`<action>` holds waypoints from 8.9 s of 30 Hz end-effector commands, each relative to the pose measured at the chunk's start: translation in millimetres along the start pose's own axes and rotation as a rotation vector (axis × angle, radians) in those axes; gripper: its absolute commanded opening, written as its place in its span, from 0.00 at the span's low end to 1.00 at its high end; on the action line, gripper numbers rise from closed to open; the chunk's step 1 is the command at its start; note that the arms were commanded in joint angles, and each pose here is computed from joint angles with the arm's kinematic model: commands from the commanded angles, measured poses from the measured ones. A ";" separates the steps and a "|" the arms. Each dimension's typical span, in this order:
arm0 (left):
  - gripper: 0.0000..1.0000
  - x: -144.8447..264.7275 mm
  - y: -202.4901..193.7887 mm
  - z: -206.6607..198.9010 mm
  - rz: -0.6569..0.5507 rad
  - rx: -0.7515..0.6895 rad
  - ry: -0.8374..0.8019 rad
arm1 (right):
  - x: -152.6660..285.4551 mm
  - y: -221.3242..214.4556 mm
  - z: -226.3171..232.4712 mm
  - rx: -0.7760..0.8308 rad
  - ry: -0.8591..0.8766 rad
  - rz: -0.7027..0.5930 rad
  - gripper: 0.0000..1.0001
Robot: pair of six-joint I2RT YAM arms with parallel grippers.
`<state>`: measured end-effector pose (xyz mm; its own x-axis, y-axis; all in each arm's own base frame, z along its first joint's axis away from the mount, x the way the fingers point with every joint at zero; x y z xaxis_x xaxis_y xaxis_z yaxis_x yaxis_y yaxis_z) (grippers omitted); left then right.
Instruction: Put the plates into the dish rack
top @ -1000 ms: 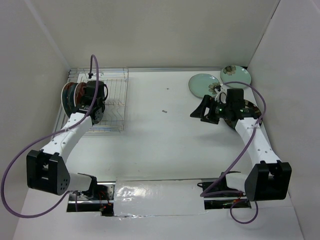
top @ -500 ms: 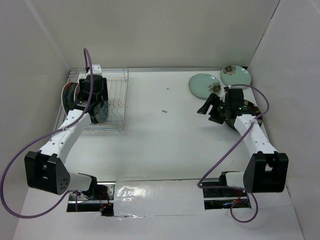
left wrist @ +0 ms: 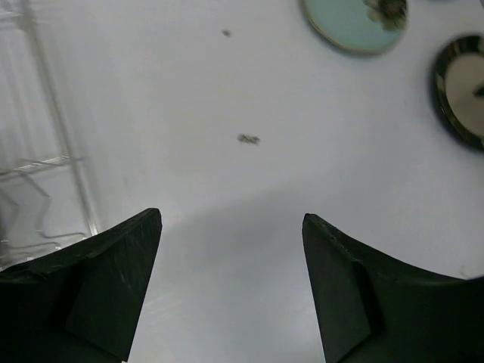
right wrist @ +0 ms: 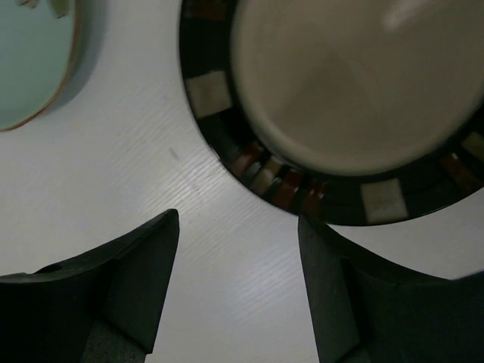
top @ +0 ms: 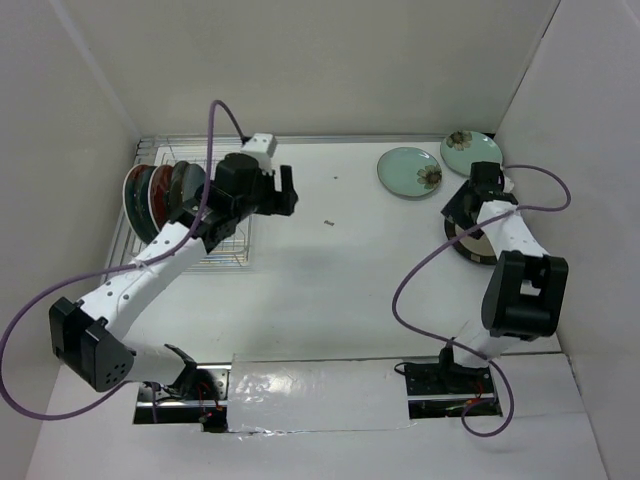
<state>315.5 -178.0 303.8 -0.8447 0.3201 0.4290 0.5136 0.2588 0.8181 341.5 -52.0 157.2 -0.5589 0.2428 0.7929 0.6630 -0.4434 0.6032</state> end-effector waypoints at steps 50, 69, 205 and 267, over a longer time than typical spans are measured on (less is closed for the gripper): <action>0.87 -63.1 -163.5 -19.0 0.526 0.381 -0.217 | 45.0 -145.7 206.6 0.387 0.564 0.340 0.21; 0.84 -141.6 -205.6 -27.5 0.573 0.715 -0.245 | 130.3 -88.4 128.0 0.285 0.531 0.088 0.55; 1.00 41.9 -130.1 10.6 0.336 0.146 -0.063 | -158.2 39.9 70.6 -0.317 0.554 -0.065 0.77; 0.93 -80.1 -77.2 -57.2 0.457 0.484 -0.624 | 158.0 -32.3 82.5 0.163 1.143 -0.067 0.00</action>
<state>327.8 -267.7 206.8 -0.4011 0.8421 0.3605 0.9060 0.3066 0.2919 275.4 61.1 210.8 -0.6650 -0.6011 0.4432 0.7216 -0.3644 0.5886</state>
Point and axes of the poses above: each gripper's point midway between its finger pads, its own x axis back along the fingers, its own z axis along the line the jaws close on, y = z × x, the point moved 6 cm from there along x, back along the fingers, and after that the axes turned 12 degrees about x, right-handed, at the moved point
